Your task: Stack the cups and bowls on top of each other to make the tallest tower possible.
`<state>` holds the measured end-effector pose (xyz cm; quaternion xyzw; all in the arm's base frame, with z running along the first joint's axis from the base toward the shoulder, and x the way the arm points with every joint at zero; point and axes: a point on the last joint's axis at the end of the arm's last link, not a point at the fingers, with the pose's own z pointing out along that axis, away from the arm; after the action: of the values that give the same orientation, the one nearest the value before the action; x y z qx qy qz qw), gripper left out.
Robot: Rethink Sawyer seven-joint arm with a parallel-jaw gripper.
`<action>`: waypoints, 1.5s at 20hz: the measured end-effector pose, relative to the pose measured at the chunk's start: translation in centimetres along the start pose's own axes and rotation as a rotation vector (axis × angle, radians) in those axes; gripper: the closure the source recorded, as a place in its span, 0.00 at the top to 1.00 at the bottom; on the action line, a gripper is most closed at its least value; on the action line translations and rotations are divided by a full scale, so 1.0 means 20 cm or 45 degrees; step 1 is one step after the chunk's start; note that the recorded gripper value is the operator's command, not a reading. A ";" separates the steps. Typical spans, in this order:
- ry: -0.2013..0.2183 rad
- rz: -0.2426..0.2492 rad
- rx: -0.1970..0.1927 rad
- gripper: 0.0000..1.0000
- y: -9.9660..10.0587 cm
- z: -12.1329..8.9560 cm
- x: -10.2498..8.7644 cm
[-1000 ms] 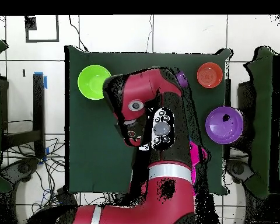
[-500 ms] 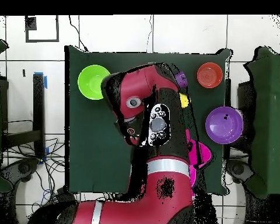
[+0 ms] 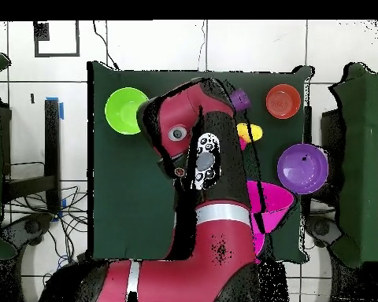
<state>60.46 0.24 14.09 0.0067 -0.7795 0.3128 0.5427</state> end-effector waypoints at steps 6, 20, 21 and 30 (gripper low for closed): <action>0.036 -0.043 0.055 0.00 0.03 0.01 -0.09; 0.069 -0.080 0.092 1.00 0.20 0.02 -0.23; 0.070 -0.080 0.092 1.00 0.20 0.02 -0.23; 0.043 -0.073 0.067 1.00 0.14 -0.02 -0.17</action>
<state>61.21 1.57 10.01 0.0382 -0.7612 0.3176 0.5641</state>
